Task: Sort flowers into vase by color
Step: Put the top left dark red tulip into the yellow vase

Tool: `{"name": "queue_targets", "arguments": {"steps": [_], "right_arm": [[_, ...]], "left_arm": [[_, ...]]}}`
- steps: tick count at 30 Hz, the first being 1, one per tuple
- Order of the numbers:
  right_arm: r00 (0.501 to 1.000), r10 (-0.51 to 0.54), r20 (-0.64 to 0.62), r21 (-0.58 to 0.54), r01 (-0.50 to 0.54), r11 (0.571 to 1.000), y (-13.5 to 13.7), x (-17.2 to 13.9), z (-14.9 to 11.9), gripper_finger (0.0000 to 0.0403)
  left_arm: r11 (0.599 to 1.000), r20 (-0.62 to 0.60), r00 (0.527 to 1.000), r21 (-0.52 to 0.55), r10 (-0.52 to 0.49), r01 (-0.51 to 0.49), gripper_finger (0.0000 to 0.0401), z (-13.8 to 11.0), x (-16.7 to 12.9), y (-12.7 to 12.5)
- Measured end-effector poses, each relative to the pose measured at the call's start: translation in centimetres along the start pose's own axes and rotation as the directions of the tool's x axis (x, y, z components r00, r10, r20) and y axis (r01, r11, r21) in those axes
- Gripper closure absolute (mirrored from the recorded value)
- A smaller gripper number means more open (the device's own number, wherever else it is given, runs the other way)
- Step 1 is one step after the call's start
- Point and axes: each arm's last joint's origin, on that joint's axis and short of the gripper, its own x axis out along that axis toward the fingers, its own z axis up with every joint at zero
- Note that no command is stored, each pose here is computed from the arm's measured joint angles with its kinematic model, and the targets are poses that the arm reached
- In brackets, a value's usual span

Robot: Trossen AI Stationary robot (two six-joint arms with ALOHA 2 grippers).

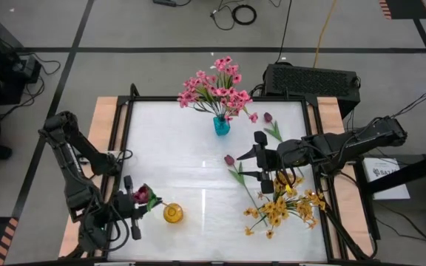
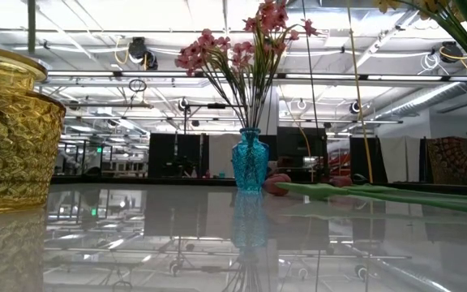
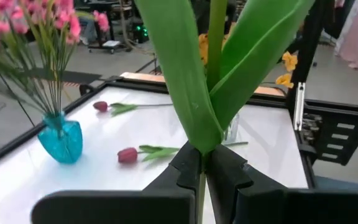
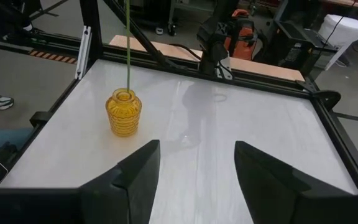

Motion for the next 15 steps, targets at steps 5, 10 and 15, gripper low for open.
{"name": "queue_targets", "arguments": {"steps": [5,10,15], "right_arm": [[1.000,0.000,0.003,-0.001,0.000,1.000,0.0,0.0,0.0,0.0204],[1.000,0.000,0.003,-0.011,0.000,1.000,0.0,0.0,0.0,0.0204],[1.000,0.000,0.003,-0.011,0.000,1.000,0.0,0.0,0.0,0.0204]], "left_arm": [[0.998,0.002,1.000,-0.053,0.016,-0.016,0.0386,-1.1,0.1,0.5],[0.998,0.003,1.000,-0.070,0.001,-0.001,0.0387,-1.2,-0.3,0.5],[0.996,0.012,1.000,-0.081,-0.022,0.023,0.0388,-1.3,-0.9,0.1]]}}
